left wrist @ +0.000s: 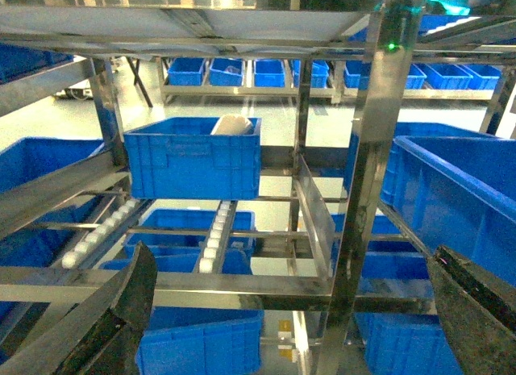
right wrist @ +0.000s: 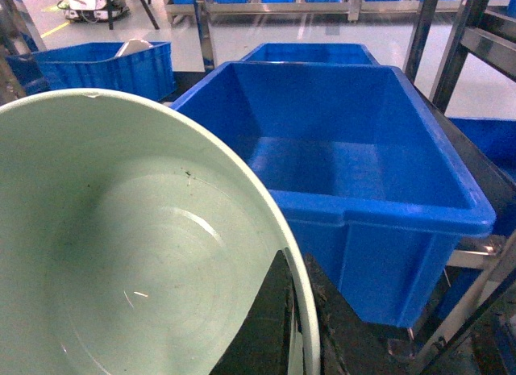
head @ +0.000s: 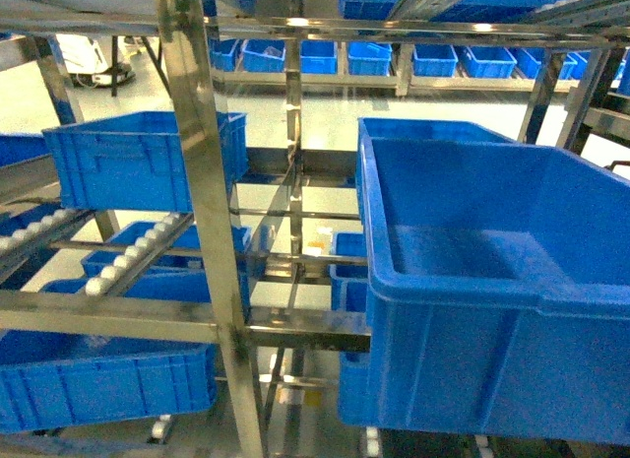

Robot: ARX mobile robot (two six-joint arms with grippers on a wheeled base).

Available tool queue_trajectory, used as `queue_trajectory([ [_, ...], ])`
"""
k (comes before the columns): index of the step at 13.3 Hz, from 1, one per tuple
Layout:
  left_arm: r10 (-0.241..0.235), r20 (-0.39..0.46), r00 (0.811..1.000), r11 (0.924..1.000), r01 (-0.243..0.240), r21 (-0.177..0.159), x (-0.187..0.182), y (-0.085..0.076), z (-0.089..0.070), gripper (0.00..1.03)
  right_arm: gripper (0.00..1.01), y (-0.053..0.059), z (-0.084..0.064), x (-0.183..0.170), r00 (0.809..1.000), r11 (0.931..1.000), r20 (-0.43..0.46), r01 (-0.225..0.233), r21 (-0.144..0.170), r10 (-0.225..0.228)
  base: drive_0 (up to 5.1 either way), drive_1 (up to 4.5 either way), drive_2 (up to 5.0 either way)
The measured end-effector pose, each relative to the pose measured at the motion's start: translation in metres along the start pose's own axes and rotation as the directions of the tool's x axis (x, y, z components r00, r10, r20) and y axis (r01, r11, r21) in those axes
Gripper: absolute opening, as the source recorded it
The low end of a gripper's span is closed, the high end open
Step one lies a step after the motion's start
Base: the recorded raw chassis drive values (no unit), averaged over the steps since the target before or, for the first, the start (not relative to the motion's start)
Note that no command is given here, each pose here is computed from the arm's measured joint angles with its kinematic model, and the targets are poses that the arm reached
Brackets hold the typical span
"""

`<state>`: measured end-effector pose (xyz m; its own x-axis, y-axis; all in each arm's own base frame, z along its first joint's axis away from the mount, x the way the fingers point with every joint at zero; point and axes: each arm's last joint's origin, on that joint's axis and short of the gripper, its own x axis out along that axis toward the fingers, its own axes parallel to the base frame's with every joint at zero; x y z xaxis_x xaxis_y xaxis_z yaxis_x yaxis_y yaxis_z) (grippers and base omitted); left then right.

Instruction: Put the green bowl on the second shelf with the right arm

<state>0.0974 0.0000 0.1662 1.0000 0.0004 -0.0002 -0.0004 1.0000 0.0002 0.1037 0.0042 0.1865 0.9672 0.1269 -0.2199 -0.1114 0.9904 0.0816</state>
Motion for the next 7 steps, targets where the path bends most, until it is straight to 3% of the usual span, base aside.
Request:
queue_trajectory([
  [6,0.000,-0.002,1.000,1.0000,0.000,0.000,0.0000,0.0000,-0.0002,0.98,0.02,0.0000,-0.0001,0.0000,1.000,1.0000,-0.001,0.001,0.000,-0.001,0.0,4.29,-4.3],
  [7,0.000,0.006,1.000,1.0000,0.000,0.000,0.0000,0.0000,0.0006,0.98,0.02,0.0000,0.0000,0.0001,1.000,1.0000,-0.001,0.000,0.000,0.000,0.0,0.00,0.0],
])
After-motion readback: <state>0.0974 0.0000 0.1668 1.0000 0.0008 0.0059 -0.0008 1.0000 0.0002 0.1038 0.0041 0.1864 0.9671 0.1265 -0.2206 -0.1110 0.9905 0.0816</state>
